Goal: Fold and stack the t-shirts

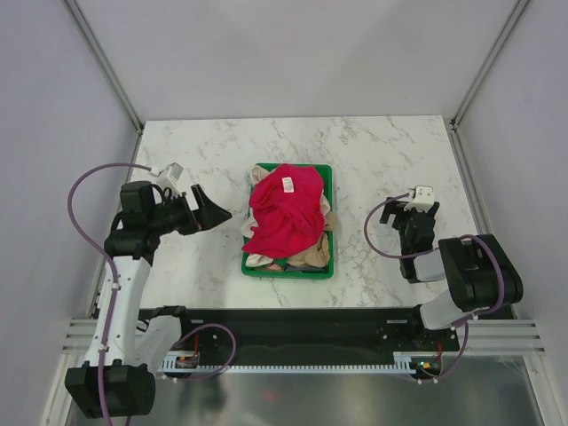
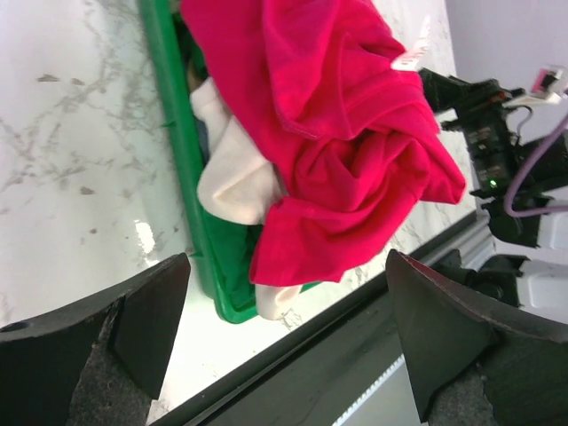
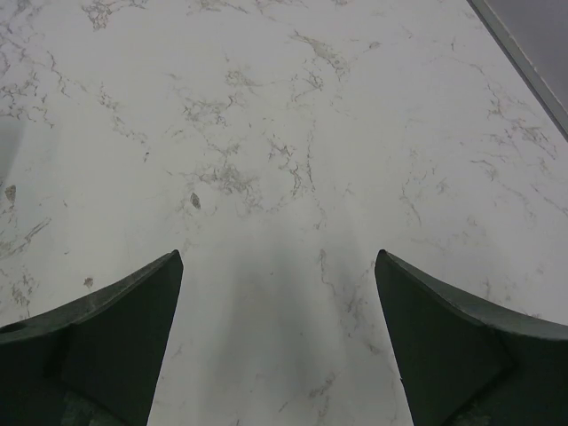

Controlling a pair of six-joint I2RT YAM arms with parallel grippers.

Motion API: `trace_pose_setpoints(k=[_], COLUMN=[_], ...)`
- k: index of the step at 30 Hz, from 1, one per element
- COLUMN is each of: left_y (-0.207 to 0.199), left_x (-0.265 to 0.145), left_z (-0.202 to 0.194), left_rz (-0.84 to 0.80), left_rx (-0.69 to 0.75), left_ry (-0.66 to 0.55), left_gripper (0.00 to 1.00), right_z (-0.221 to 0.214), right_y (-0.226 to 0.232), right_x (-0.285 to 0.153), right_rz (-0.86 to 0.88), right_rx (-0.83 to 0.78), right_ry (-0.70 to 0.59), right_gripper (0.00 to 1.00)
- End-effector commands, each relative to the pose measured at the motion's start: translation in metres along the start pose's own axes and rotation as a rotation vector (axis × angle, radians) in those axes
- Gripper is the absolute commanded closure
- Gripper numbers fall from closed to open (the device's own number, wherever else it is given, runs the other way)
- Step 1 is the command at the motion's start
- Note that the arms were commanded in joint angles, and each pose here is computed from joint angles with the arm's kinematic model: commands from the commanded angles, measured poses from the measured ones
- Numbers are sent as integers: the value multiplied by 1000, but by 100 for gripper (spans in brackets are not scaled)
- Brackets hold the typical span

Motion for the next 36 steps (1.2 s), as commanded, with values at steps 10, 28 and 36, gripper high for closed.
trace_pose_setpoints(k=[10, 28, 36], left_y=[24, 17, 20], left_x=[18, 0, -9], left_z=[-2, 0, 9], left_rz=[82, 141, 230], left_rx=[-103, -43, 6], left_ry=[21, -96, -143], left_gripper=[0, 1, 0], right_z=[17, 18, 179], right_y=[2, -2, 50], right_x=[5, 5, -6], right_rz=[10, -41, 170], right_rx=[15, 11, 249], right_ry=[-71, -58, -73], right_gripper=[2, 2, 2])
Point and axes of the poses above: each gripper's point midway between its finger pads, its own x axis out along the fingers, its own y axis along the line the jaws close on, z = x × y, the point moved 6 cm from there along -x, back along the fingers, and after that the axes turned 5 degrees about -x, right-handed, at the moved point
